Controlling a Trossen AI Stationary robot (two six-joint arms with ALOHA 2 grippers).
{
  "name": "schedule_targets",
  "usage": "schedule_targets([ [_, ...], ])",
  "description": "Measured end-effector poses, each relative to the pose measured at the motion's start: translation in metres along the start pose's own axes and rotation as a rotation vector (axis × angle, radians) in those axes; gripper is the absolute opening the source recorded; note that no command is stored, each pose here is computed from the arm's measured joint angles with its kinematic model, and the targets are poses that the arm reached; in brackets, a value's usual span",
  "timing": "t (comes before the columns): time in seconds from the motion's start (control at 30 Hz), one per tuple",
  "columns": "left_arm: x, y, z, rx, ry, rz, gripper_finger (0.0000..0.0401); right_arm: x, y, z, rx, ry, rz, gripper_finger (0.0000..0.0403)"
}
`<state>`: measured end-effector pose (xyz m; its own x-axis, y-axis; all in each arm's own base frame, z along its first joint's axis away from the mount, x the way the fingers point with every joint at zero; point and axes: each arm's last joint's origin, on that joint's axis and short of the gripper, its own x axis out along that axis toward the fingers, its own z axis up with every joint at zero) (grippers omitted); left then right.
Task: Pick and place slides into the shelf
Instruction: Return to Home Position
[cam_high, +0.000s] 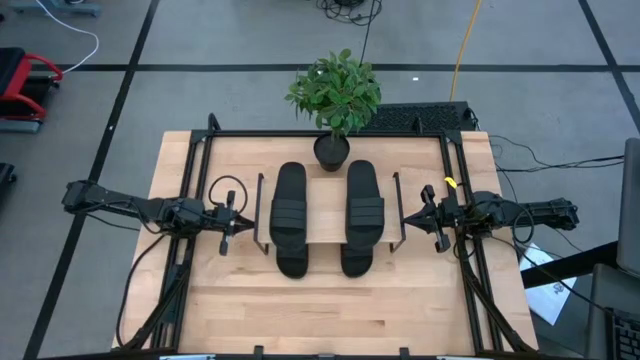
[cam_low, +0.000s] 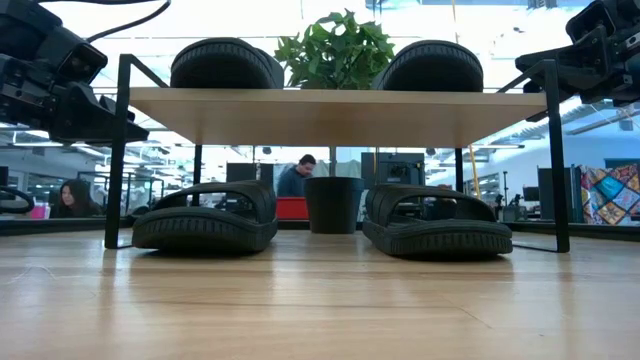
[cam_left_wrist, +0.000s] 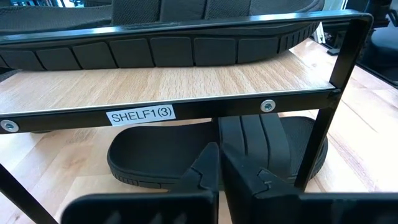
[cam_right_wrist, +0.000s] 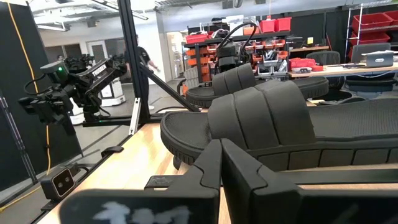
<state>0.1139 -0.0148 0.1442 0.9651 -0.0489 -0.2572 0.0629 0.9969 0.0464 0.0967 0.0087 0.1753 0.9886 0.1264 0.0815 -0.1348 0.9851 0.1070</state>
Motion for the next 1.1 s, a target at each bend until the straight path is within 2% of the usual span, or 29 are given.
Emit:
schedule_targets([
  [0.23,0.0,0.0,0.0,0.0,0.0,0.0,0.0028,0.0,0.0,0.0,0.0,0.0,0.0,0.0],
  [0.63,0.0,0.0,0.0,0.0,0.0,0.0,0.0002,0.0,0.0,0.0,0.0,0.0,0.0,0.0],
  [0.93,0.0,0.0,0.0,0.0,0.0,0.0,0.0027,0.0,0.0,-0.0001,0.0,0.0,0.0,0.0],
  [1.1,0.0,0.0,0.0,0.0,0.0,0.0,0.0024,0.0,0.0,-0.0001,0.0,0.0,0.0,0.0],
])
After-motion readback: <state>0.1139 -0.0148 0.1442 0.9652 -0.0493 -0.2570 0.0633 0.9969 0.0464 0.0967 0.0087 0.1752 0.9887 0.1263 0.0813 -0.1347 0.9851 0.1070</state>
